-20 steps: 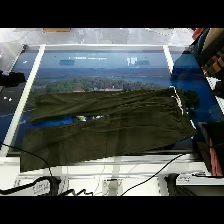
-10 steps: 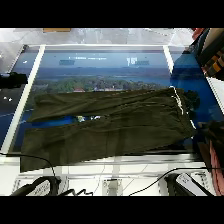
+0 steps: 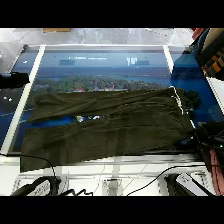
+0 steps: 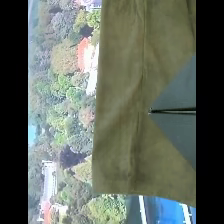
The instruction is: Fold the clothes and pants, and hang the long-sleeved shirts on hangers.
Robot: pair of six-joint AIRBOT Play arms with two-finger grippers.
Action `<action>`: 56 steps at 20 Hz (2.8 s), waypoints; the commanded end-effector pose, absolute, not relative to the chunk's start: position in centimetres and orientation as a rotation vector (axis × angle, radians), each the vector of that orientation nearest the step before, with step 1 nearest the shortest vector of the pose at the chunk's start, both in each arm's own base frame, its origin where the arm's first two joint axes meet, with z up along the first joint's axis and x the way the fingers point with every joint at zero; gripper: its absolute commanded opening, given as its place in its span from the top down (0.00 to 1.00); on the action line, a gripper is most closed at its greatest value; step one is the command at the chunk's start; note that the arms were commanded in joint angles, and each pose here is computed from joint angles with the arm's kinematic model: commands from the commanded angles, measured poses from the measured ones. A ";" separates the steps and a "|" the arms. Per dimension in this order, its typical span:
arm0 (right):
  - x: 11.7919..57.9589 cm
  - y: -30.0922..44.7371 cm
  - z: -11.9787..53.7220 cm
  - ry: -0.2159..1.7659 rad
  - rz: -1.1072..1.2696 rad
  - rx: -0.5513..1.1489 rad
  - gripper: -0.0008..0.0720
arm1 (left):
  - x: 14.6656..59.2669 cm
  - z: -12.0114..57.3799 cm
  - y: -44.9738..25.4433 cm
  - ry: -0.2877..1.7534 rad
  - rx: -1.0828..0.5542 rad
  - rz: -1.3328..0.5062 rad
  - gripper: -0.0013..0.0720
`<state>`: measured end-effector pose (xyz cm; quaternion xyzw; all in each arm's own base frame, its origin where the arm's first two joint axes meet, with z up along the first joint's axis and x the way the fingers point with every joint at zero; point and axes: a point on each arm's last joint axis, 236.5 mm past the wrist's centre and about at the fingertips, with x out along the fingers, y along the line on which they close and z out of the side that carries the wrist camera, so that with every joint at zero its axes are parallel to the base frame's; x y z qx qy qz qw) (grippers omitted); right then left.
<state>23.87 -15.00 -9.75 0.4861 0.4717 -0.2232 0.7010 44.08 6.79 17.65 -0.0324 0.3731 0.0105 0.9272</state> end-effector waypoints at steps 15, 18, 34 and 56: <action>29.1 -15.1 -9.9 0.860 -0.257 0.979 0.94 | 26.9 5.6 15.0 1.333 -0.230 0.322 0.43; 29.1 -14.7 -9.8 0.865 -0.244 0.985 0.94 | 19.9 0.1 13.3 1.516 -0.419 0.314 0.43; 29.1 -14.8 -9.8 0.864 -0.245 0.985 0.94 | 10.9 -8.1 11.8 1.605 -0.840 0.605 0.09; 29.9 -13.2 -7.4 0.868 -0.124 0.994 0.94 | 12.1 -10.9 13.6 1.484 -0.720 0.606 0.96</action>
